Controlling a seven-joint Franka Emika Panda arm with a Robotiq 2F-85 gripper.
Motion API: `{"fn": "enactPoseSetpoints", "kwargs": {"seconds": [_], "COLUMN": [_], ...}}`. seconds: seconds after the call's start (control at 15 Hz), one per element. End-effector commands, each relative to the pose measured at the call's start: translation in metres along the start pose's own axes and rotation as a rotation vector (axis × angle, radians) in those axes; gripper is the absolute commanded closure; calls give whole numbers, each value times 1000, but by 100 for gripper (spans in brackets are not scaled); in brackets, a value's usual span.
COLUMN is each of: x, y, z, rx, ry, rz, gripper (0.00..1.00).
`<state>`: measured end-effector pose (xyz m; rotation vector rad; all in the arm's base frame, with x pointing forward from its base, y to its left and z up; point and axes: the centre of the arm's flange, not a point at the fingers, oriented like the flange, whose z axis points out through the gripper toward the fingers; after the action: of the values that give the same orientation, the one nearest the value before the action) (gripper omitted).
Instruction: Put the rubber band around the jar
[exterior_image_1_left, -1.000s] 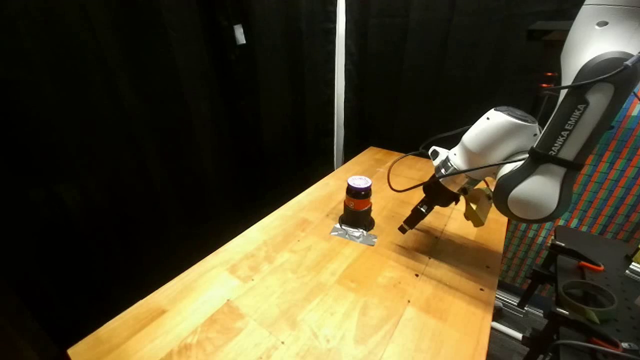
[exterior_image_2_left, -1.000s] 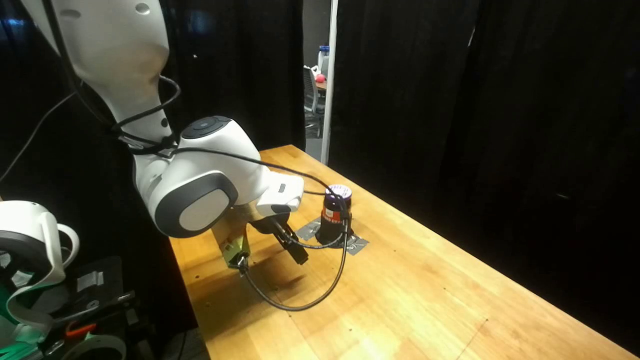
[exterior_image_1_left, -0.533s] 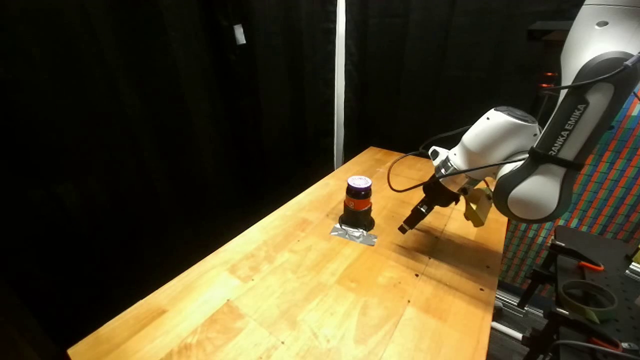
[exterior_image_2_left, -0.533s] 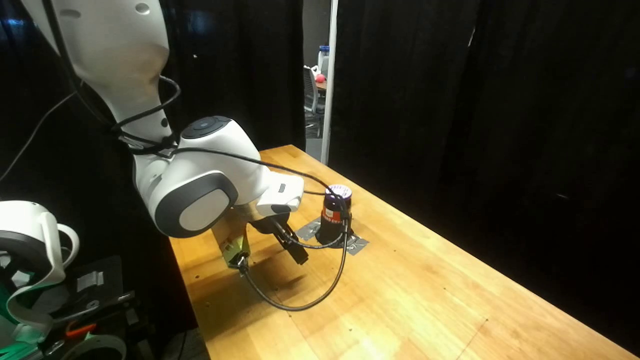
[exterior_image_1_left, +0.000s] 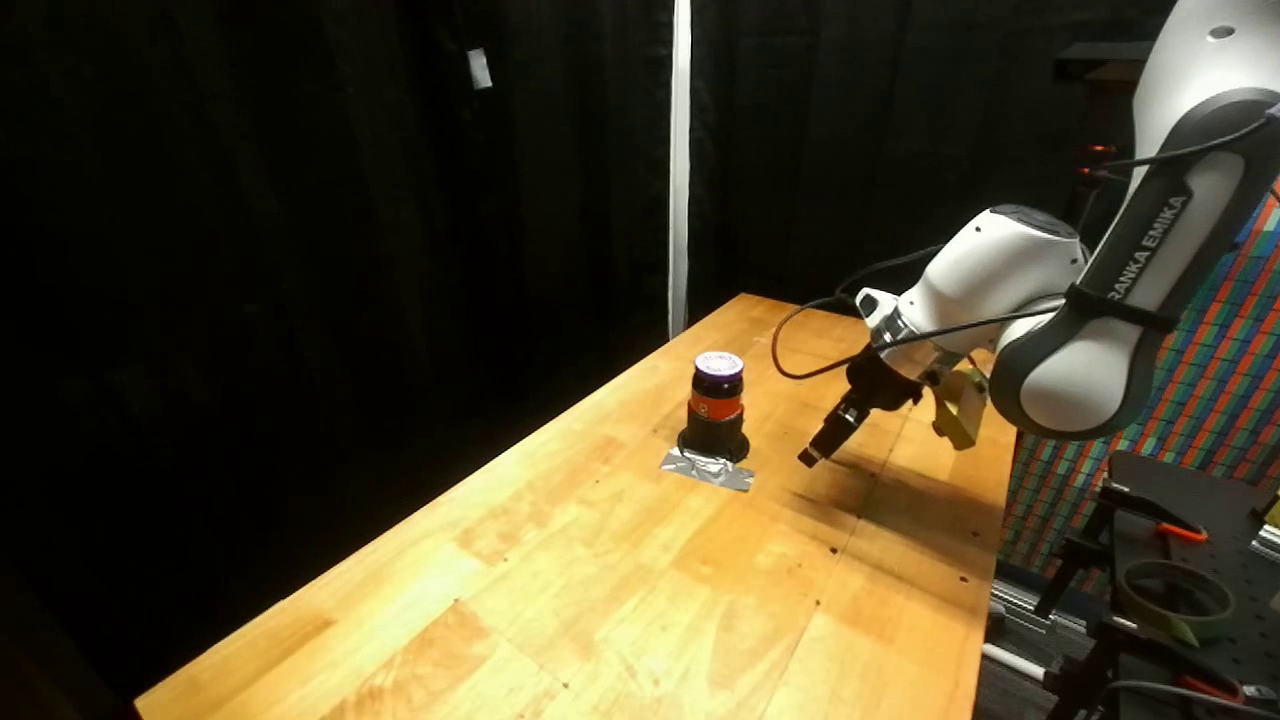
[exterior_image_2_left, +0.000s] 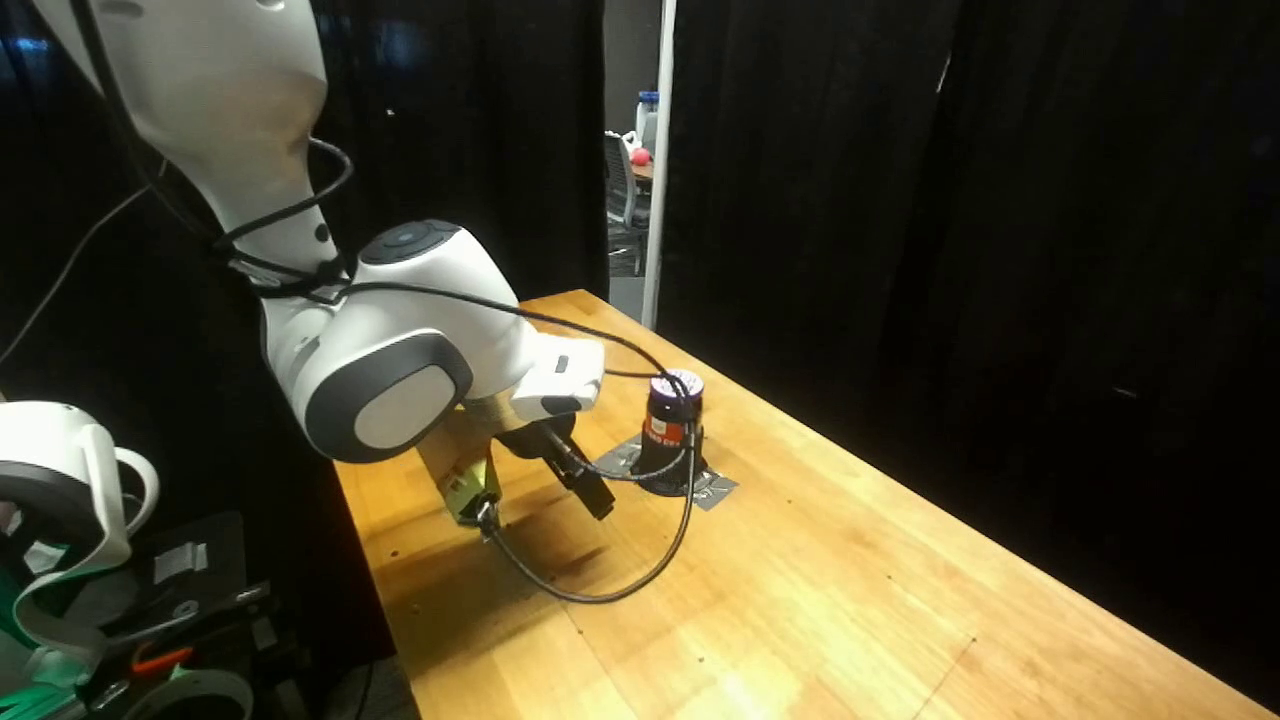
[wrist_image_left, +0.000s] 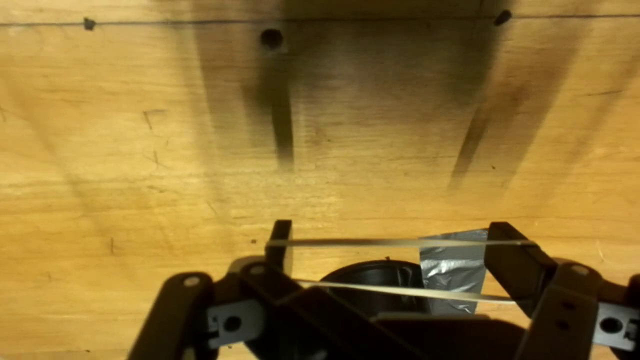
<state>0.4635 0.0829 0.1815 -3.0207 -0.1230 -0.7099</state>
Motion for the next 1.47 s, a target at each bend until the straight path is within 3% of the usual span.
{"fn": "enactPoseSetpoints", "kwargs": {"seconds": [0.0,0.2,0.33,0.53,0.73,1.07,1.4], "x": [20,46,73,123,179,228,233], "y": [-10,-9,-7,-13,-28,-70,-87], "z": [-76,-119,-135,-143,-140,-118,-78], "rx": [-8,-44,-32,-83,-117,-179,-152], "ry": [-41,-67,19,175,199,66,-87], "rz": [-78,-67,-41,30,60,67,83], "gripper": [0,0,0,0,0,0,0]}}
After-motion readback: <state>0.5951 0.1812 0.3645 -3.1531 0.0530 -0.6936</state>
